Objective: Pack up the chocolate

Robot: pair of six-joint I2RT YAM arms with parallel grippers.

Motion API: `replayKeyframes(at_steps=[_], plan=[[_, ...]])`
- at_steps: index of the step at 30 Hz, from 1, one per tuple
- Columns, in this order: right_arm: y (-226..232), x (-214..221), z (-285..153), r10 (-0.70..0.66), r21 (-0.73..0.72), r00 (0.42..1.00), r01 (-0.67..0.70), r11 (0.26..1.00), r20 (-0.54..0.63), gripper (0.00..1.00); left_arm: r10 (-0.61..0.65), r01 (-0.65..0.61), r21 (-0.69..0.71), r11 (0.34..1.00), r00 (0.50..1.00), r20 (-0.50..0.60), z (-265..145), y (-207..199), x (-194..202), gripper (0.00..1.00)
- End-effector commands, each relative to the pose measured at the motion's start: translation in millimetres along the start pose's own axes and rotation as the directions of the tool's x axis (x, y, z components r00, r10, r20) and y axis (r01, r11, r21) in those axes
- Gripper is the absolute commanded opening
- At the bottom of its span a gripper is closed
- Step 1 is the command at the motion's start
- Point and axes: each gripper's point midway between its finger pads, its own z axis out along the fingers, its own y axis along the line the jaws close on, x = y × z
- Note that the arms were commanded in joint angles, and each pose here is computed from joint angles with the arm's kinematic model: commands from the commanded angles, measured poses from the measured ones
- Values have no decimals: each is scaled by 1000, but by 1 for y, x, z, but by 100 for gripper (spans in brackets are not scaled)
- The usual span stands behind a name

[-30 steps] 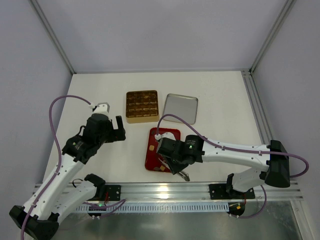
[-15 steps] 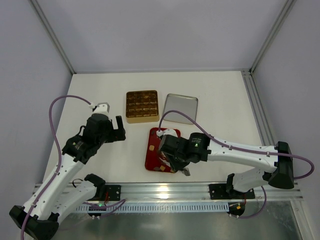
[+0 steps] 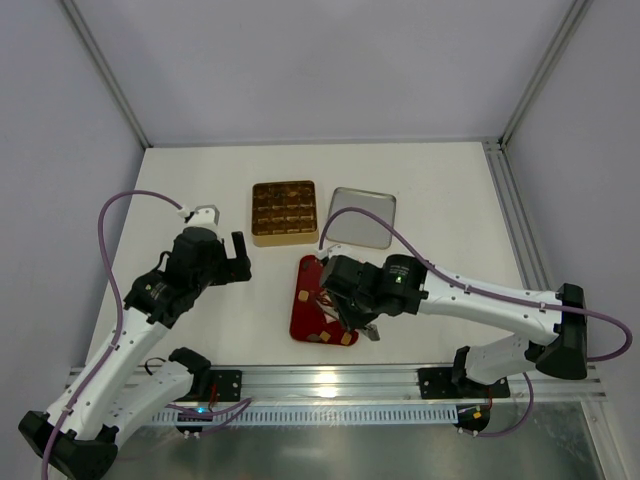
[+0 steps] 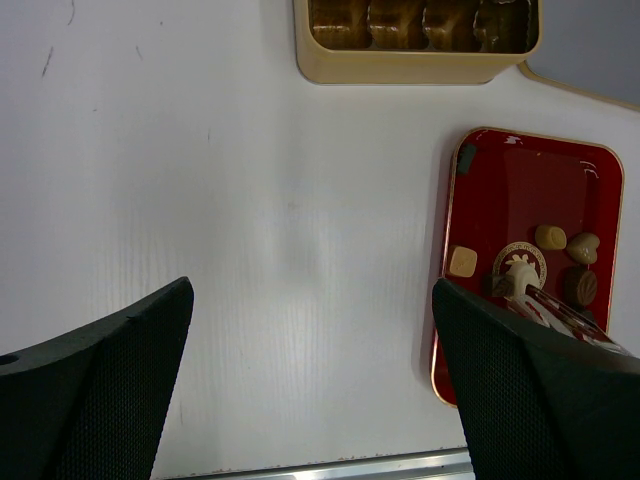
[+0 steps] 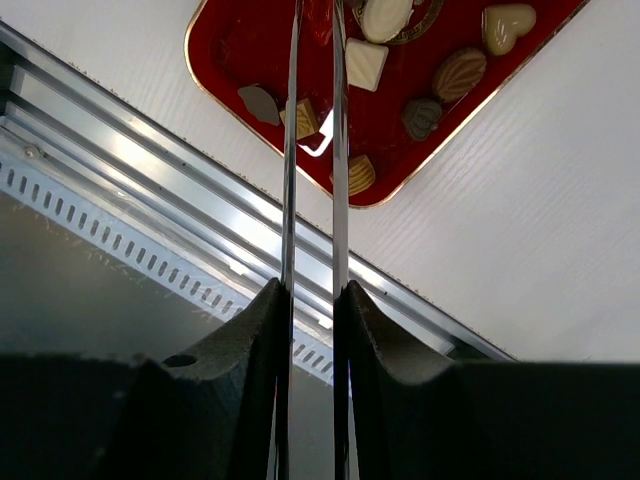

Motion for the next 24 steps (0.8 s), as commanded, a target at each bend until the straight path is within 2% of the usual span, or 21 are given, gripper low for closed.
replayKeyframes(at_steps=[1, 8, 13, 23, 24], plan=[[2, -33, -19, -4, -32, 995, 8, 999, 102, 31, -6, 6, 0, 1000, 999, 35, -2, 1, -7, 100], [-9, -87, -18, 15, -29, 980, -9, 1000, 198, 31, -4, 4, 0, 1000, 999, 36, -2, 1, -7, 100], [-20, -143, -18, 23, -2, 954, -24, 1000, 299, 31, -3, 3, 3, 1000, 999, 33, -1, 1, -7, 100], [-32, -249, 11, 92, -48, 911, -80, 996, 401, 31, -3, 2, 5, 1000, 999, 32, -1, 0, -6, 100], [-33, -254, 24, 93, -46, 916, -82, 996, 390, 31, -3, 3, 4, 1000, 1000, 29, -1, 0, -6, 100]])
